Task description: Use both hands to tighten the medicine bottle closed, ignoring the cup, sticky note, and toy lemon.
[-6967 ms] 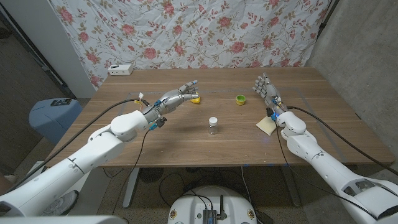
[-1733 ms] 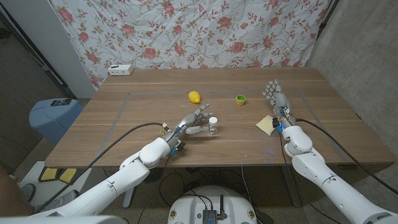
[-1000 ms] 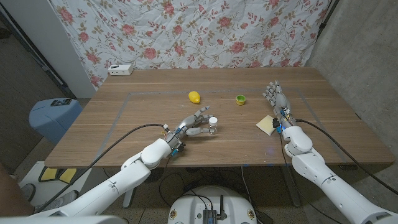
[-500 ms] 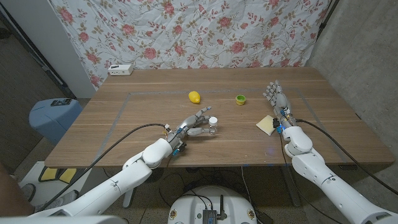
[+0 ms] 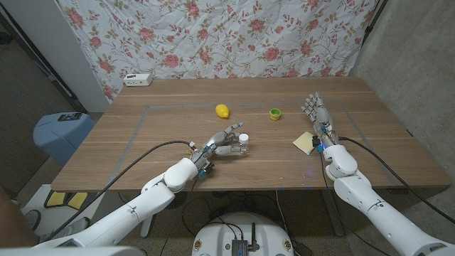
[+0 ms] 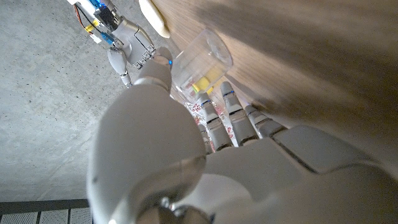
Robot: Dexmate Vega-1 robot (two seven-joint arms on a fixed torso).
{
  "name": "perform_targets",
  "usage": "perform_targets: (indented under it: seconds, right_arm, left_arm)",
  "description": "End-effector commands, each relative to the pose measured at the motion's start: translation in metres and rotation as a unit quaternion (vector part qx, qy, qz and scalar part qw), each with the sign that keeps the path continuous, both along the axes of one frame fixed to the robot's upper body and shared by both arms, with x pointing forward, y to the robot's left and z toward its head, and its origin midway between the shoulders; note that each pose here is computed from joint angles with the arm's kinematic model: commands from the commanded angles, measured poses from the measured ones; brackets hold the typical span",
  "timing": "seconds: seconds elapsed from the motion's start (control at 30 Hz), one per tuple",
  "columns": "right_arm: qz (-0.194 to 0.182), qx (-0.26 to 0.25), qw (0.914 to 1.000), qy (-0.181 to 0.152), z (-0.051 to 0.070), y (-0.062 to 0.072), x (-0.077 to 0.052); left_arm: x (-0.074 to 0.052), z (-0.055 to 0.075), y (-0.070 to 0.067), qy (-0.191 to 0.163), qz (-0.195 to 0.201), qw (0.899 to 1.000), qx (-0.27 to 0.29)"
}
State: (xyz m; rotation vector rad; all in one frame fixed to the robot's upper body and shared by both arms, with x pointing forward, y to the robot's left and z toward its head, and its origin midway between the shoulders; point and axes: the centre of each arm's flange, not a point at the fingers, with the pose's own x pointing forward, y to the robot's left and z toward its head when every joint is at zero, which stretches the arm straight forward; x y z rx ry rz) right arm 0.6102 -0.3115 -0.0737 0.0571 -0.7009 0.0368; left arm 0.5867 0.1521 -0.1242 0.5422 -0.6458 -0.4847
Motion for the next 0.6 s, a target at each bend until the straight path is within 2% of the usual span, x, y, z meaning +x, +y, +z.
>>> perform_targets:
  seconds: [0.03, 0.6]
  right_arm:
    - [-0.001, 0.002, 1.0, -0.002, -0.0009, -0.0009, -0.0013]
    - [-0.004, 0.006, 1.0, -0.002, -0.0032, -0.0003, -0.0018]
  left_arm:
    - [-0.0006, -0.0002, -0.0008, -0.002, 0.005, 1.0, -0.003]
    - [0.0018, 0.0018, -0.0002, -0.007, 0.01, 1.0, -0.006]
